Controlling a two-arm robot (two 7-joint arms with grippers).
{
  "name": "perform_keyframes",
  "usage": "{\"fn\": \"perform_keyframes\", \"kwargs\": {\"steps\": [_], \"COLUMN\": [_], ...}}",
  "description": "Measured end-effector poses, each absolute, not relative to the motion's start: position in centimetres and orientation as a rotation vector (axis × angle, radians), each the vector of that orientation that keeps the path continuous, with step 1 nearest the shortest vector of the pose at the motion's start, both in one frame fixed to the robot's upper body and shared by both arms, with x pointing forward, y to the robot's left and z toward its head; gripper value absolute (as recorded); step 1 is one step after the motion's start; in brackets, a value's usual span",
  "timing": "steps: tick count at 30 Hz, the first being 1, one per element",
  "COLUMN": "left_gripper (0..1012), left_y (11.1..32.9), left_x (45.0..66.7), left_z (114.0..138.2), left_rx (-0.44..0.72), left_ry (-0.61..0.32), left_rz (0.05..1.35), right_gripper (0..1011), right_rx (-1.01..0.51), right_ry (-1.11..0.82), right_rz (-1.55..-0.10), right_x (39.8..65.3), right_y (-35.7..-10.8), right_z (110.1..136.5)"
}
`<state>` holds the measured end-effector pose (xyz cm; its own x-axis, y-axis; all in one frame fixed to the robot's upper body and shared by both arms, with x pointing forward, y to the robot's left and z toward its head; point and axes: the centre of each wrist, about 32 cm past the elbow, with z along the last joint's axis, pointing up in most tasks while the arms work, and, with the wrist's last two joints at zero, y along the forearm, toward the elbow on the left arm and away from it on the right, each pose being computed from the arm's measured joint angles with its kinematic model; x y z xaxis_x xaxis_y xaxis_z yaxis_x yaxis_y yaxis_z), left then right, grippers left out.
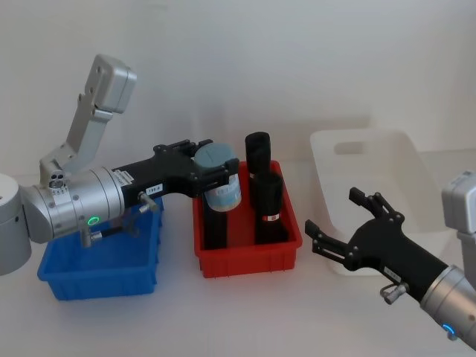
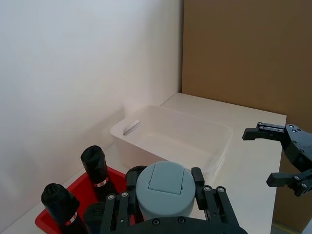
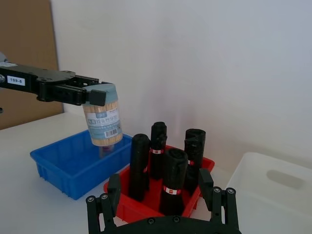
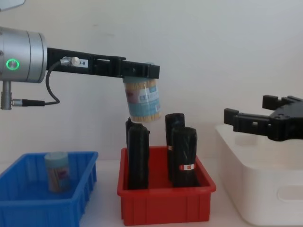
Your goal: Pick the cotton swabs from the blue box and place them into the white box.
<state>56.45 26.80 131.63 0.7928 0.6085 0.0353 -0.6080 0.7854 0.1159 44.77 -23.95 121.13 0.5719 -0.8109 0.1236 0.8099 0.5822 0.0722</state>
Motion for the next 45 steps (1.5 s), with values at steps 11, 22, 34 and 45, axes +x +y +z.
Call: {"fn": "perform_keyframes", "kwargs": {"steps": [11, 22, 34, 45], "left_gripper": [671, 671, 671, 671], "left_y": [26.8, 26.8, 26.8, 26.8], "left_x": [56.5, 56.5, 56.5, 56.5], "left_z": [131.7, 131.7, 131.7, 131.7], "left_rx": [0.123, 0.123, 0.123, 0.123], "left_ry": [0.003, 0.003, 0.003, 0.003], "left_rz": [0.654, 0.653, 0.653, 0.653], "right_gripper": [1001, 1001, 1001, 1001], "right_rx": [-0.022, -0.076, -0.119, -0.143], "right_ry": [-0.212, -0.245, -0.243, -0.240], "right_rz": [-0.801, -0.717, -0.663, -0.619], "right_x": [46.2, 48.6, 50.8, 52.7], "right_y": [-23.5, -23.0, -22.2, -21.1], "right_z": [123.8, 125.5, 126.0, 126.1]}}
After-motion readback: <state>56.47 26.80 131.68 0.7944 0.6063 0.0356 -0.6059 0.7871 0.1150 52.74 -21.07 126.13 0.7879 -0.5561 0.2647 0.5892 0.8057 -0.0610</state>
